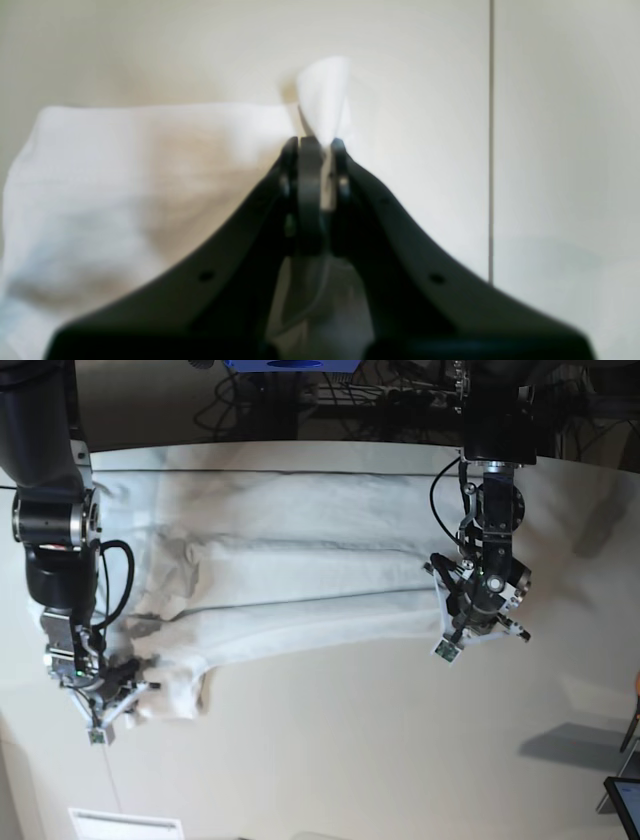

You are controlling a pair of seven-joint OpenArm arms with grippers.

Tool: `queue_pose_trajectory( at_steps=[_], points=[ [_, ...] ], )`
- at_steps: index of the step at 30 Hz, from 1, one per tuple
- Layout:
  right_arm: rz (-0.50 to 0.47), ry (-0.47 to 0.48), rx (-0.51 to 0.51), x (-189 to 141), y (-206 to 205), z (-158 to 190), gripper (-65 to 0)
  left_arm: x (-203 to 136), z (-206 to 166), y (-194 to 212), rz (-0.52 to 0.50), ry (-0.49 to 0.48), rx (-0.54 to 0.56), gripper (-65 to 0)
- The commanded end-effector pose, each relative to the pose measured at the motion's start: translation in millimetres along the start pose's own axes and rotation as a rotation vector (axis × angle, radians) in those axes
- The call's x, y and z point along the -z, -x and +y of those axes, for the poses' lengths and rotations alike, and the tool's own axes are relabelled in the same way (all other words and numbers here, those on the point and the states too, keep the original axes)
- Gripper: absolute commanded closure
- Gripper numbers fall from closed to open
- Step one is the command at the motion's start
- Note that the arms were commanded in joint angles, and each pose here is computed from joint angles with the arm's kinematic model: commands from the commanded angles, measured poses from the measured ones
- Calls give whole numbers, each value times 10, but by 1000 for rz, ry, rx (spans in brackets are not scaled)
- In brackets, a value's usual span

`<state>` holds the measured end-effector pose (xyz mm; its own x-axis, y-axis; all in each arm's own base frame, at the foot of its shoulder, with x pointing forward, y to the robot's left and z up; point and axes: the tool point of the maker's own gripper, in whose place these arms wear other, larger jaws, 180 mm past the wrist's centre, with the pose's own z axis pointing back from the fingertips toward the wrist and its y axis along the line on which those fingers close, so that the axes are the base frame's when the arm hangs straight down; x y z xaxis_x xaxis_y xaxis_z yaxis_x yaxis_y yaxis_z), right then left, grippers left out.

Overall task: Fold the T-shirt properly
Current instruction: 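Drag the hem corner with the right gripper toward the collar side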

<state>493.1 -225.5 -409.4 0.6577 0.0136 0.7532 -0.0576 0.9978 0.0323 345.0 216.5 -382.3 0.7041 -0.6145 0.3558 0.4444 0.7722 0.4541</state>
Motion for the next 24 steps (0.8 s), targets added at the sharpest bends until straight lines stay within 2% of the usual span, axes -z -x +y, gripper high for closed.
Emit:
queue_pose_trajectory(
  at_steps=[1, 7, 14, 18, 24],
  points=[
    [-67, 14, -8, -55, -287, -77, 0, -93, 170, -153, -46, -47, -10, 0],
    [-89, 17, -83, -298, -516, 16, 0, -227, 254, -273, -90, -82, -8, 0],
    [-108, 57, -47, -826, -605, 6, 0, -218, 228, -259, -86, -77, 1, 0],
    [-99, 64, -54, -1072, -499, 113, 0, -209, 206, -242, -81, -73, 1, 0],
    [-74, 96, -3, -1406, -313, 107, 0, -208, 201, -236, -80, -72, 1, 0]
  ],
)
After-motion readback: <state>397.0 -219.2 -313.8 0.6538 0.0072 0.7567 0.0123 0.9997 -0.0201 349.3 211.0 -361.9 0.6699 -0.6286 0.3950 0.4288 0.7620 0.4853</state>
